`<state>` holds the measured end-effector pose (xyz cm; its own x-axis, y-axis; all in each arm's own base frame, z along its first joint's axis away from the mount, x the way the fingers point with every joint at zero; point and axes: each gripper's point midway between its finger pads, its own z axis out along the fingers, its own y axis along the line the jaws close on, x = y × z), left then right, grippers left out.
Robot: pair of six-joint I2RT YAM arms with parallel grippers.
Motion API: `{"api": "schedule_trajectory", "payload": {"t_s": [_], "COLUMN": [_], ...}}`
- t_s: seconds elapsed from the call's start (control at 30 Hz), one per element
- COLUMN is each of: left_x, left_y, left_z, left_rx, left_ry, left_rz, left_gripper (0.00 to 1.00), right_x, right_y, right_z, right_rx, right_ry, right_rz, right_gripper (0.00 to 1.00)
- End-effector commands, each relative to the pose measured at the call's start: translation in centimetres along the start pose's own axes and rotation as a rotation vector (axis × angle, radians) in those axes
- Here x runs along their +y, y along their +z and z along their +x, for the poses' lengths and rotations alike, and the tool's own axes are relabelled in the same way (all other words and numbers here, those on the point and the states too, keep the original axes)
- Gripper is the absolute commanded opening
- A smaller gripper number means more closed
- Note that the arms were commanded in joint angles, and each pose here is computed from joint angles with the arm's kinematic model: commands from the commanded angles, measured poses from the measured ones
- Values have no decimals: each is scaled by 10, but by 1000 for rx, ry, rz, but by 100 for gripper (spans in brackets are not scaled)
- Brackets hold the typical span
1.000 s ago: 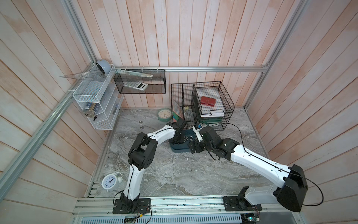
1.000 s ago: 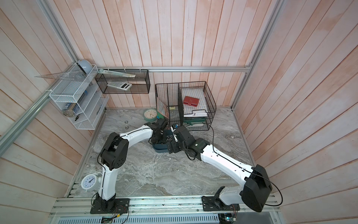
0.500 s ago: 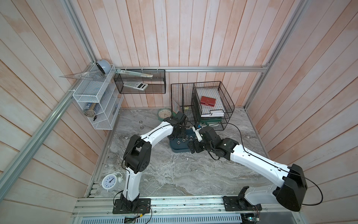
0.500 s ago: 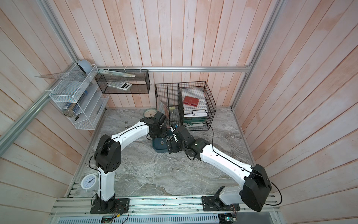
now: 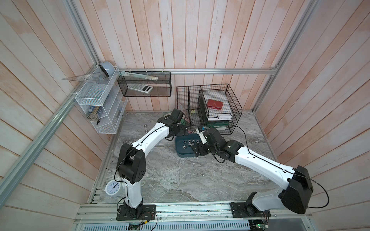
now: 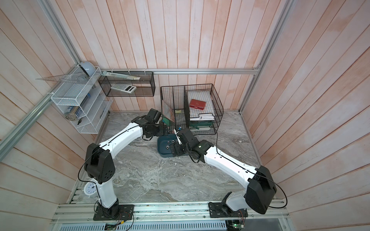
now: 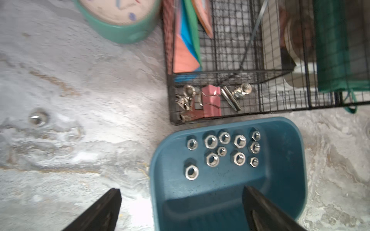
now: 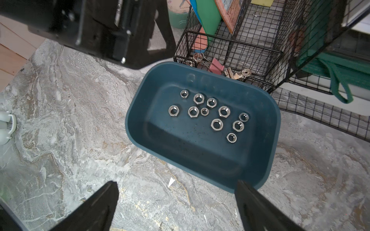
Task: Put the nuts on the desktop into the storage box
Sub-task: Pick up the nut from the center of the board.
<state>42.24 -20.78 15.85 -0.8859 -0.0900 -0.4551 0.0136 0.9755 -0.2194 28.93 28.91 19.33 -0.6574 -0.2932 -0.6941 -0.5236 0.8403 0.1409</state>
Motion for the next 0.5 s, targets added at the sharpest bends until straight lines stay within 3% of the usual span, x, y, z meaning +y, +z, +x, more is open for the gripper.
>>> {"api": "schedule_trajectory", "payload": {"t_s": [0.0,0.47], "left_x": [26,133], "left_y": [-6,-2], "left_z": [-1,-4], "left_rx": [-17,-45], "left_ry": [-39,-225], "left_rz": [-49,-217], "left_gripper": [100,100], "right_x": [12,56], "right_y": [0,23], "right_z": [-16,-51], "right_rx": [-26,-37], "right_ry": [-23,-85], "right_rz": [-43,-173], "right_gripper": [98,98]}}
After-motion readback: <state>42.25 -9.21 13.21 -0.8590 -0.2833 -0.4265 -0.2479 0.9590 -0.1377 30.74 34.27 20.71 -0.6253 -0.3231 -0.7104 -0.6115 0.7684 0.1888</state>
